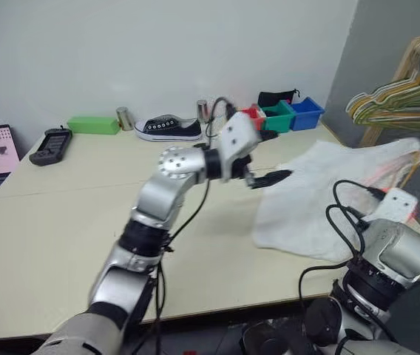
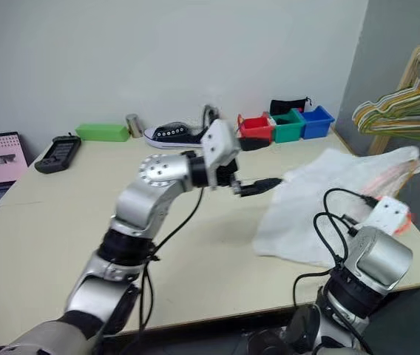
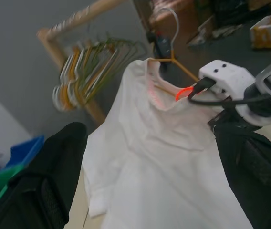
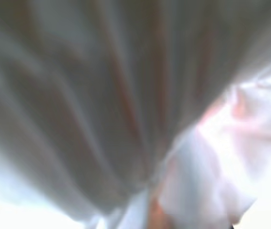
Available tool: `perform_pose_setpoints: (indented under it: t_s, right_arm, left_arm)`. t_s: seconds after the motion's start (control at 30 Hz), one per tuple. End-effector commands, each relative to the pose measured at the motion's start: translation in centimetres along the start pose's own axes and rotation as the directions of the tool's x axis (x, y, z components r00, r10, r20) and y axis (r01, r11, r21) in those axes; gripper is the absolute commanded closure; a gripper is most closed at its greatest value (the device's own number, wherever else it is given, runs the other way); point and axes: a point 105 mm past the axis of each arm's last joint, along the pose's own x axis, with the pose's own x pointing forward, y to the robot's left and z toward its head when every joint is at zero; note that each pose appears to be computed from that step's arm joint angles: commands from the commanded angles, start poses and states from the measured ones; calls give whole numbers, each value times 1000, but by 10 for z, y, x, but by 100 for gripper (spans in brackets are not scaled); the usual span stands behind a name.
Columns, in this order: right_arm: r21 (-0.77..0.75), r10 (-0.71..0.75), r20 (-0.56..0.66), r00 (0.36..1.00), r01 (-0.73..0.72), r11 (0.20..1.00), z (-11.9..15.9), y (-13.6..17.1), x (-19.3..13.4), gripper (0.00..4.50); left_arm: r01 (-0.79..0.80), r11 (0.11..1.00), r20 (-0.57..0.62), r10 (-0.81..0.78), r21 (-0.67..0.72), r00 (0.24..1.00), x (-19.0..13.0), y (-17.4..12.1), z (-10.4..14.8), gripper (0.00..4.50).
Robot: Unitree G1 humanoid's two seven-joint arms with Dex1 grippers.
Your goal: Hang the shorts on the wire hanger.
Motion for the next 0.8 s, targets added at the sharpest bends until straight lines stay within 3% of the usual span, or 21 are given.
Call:
perform_pose_setpoints:
  t_s: [0.03,0.4,0.67,0.8]
  right_arm:
    - [19,-53,188,981,50,999,44,-2,-9,450]
    - [142,-189,278,942,154,978,88,-32,3,450]
    - [254,-167,130,977,130,958,77,-33,23,450]
    - [256,-203,156,967,159,953,90,-50,31,450]
  left_arm:
    - [-72,996,49,69,57,996,13,18,17,2]
    - [-78,992,125,65,97,990,39,26,38,2]
    - [-64,993,123,51,99,991,40,17,37,2]
    - [-66,993,124,54,98,991,39,15,37,2]
